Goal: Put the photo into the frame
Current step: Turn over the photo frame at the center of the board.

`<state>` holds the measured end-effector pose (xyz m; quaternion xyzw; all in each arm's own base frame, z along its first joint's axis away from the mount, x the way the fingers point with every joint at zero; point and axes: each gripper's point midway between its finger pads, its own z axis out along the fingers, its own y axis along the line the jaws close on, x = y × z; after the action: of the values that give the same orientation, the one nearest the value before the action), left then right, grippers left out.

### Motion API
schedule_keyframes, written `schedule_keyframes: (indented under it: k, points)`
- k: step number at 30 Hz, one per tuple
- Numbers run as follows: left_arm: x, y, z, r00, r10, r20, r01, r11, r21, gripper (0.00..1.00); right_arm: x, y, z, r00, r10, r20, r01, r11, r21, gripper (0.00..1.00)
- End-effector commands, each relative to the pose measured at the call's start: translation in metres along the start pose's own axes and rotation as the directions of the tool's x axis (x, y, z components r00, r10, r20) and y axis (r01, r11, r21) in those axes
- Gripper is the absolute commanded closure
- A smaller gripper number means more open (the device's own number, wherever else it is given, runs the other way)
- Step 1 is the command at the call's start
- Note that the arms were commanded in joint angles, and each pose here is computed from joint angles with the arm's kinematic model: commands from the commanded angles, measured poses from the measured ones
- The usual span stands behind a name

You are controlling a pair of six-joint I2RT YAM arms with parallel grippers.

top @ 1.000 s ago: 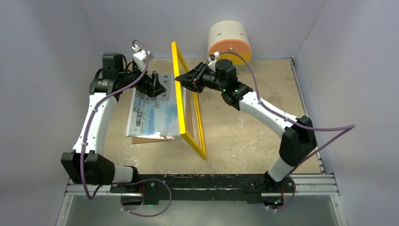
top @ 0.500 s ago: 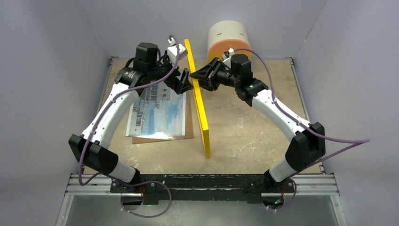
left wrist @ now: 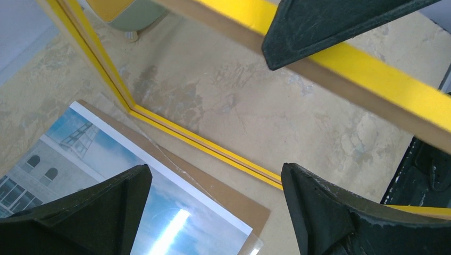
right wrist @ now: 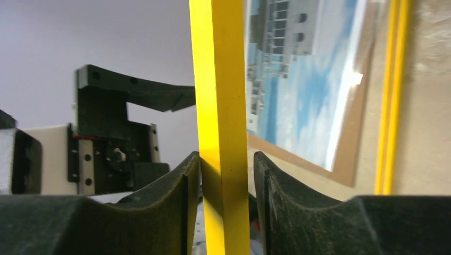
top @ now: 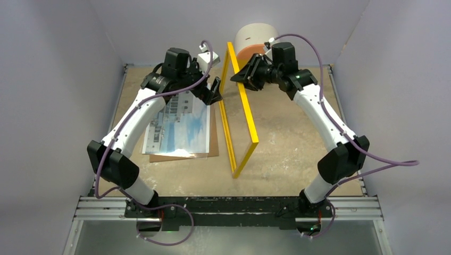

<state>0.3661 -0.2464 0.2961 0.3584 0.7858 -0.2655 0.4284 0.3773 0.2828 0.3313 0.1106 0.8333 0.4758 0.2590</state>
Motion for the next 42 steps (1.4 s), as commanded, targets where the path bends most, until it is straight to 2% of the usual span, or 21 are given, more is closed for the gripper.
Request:
schedule_keyframes:
  k: [1,5,12,22,36,42]
  points:
    - [0.006,0.008,0.0,0.999,0.031,-0.021,-0.032,0.998,-0.046,0.0,-0.006,-0.029,-0.016,0.993,-0.118,0.002,0.117,0.982,0.148,0.61]
    - [0.023,0.014,0.003,0.998,0.04,-0.058,-0.044,0.996,-0.072,0.0,-0.017,-0.053,-0.027,0.983,-0.181,0.034,0.165,0.947,0.274,0.71]
    - [0.062,0.029,0.012,0.985,0.071,-0.156,-0.089,0.989,-0.115,0.0,-0.026,-0.095,-0.055,0.954,-0.296,0.044,0.236,0.834,0.498,0.83]
    - [0.097,0.043,0.021,0.969,0.073,-0.236,-0.111,0.983,-0.149,0.0,-0.005,-0.145,-0.083,0.947,-0.321,0.017,0.239,0.738,0.631,0.98]
    - [0.129,0.077,0.012,0.958,0.042,-0.283,-0.111,0.967,-0.231,0.0,0.031,-0.213,-0.05,0.958,-0.249,-0.144,0.281,0.699,0.658,1.0]
    - [0.172,0.114,0.007,0.948,-0.033,-0.318,-0.064,0.955,-0.291,0.0,0.03,-0.23,-0.042,0.957,-0.246,-0.151,0.281,0.672,0.685,1.0]
